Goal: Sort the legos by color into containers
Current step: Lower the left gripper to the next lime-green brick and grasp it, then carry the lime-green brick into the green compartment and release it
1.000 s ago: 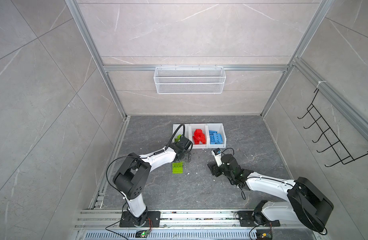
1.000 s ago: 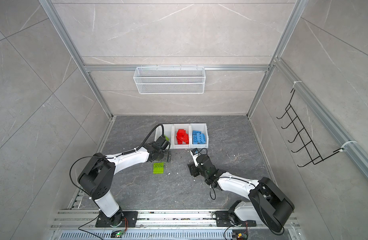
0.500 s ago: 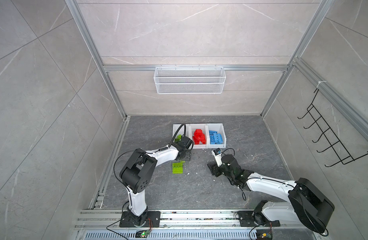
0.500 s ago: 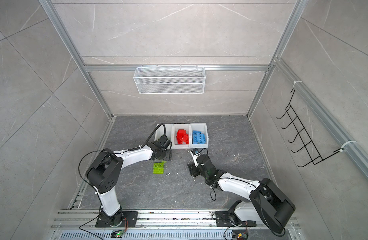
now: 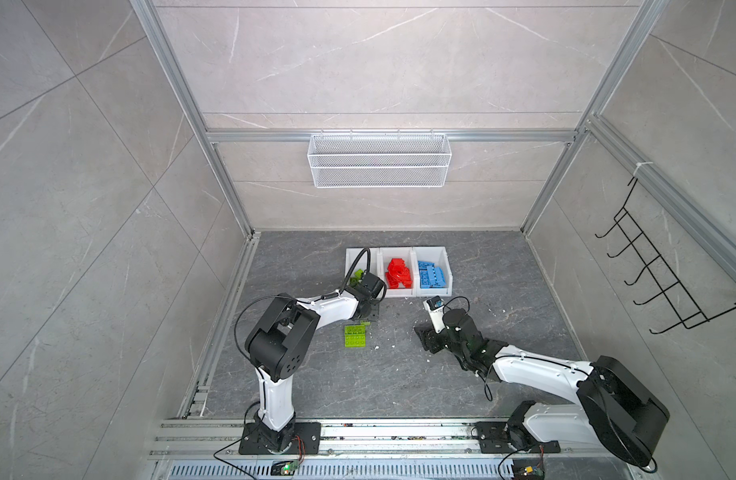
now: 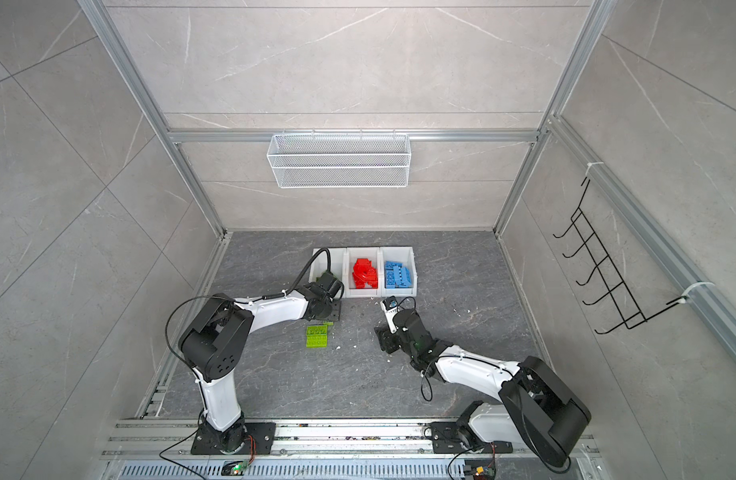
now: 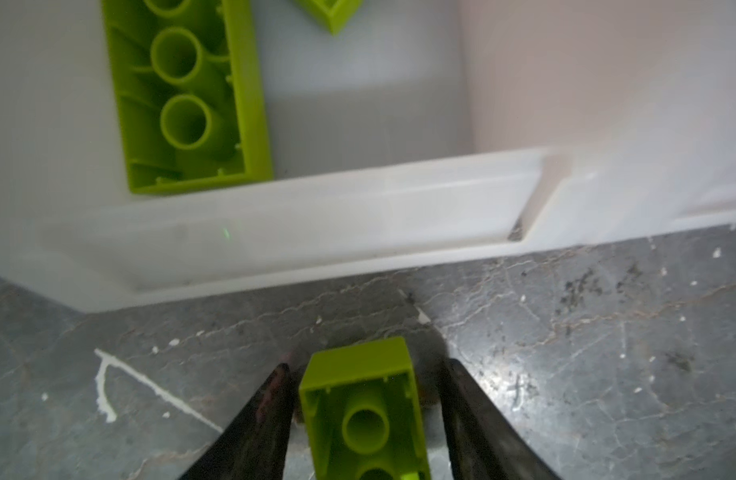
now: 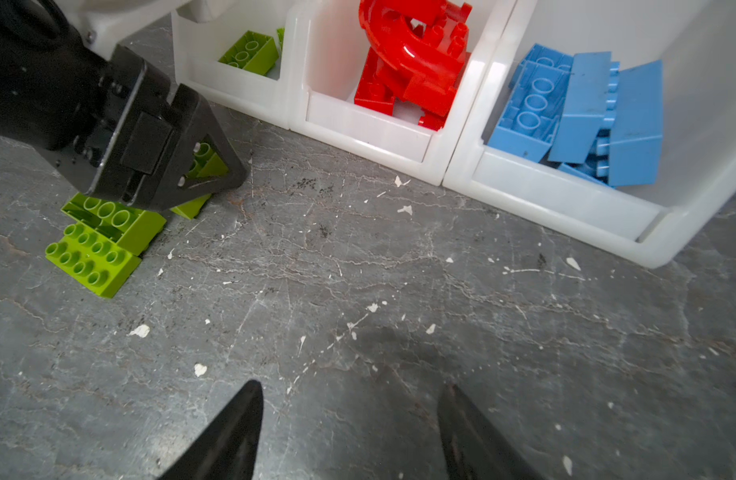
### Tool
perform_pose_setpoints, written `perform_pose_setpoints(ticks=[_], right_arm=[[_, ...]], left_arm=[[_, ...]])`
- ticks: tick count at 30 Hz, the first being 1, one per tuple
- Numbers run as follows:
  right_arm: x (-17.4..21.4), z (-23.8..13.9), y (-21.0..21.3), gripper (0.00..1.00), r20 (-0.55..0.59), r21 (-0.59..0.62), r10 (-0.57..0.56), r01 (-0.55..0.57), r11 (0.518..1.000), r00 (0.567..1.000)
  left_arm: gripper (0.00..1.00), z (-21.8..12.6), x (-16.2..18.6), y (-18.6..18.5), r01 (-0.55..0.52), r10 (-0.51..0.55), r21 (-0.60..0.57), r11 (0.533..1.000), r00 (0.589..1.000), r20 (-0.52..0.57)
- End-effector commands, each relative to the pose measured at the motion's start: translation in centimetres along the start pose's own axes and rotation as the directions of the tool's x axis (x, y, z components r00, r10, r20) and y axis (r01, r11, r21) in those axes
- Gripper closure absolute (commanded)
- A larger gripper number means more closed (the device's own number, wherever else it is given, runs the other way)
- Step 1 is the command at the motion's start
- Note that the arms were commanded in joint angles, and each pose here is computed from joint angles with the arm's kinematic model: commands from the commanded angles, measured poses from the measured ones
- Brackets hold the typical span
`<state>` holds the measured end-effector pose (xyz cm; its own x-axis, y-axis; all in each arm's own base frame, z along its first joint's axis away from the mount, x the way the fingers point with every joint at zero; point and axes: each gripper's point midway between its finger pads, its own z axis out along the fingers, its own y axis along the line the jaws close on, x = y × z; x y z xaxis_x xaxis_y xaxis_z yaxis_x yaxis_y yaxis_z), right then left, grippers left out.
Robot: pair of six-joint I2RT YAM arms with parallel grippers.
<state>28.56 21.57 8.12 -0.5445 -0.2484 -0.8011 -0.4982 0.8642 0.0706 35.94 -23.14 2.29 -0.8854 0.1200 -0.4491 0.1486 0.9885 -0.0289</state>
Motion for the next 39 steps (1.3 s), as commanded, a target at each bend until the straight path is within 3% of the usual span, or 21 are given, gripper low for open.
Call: perform_pose_setpoints(ticks=[1, 13, 24, 32, 39], right_arm=[[-0.3, 0.1, 0.4, 0.32, 0.009, -0.012, 0.015, -0.015, 1.0, 1.0], [-0.3, 0.0, 0.3, 0.32, 0.011, -0.008, 0.015, -0.015, 1.0, 1.0], [-0.3, -0.2, 0.0, 0.31, 0.014, 0.01, 0.008, -0.008, 1.0, 1.0], [-0.6, -0.4, -0.1, 0.31, 0.029, 0.016, 0.004, -0.005, 1.0, 1.0], [-0.8, -0.4, -0.1, 0.31, 0.03, 0.013, 0.003, -0.003, 1.0, 1.0]], left_arm=[[0.48, 0.1, -0.4, -0.1, 0.018, -0.018, 0.004, 1.0, 1.0, 0.0], [0.61, -0.6, -0.8, 0.2, 0.001, -0.001, -0.015, 1.0, 1.0, 0.005], [0.7, -2.6, -2.0, -0.6, 0.011, -0.013, 0.039, 0.999, 0.999, 0.043], [0.71, -6.5, -3.6, -0.5, 0.002, -0.008, 0.063, 0.998, 0.995, 0.097], [0.71, -10.6, -6.8, 0.1, -0.068, 0.063, 0.023, 0.997, 0.981, 0.182]])
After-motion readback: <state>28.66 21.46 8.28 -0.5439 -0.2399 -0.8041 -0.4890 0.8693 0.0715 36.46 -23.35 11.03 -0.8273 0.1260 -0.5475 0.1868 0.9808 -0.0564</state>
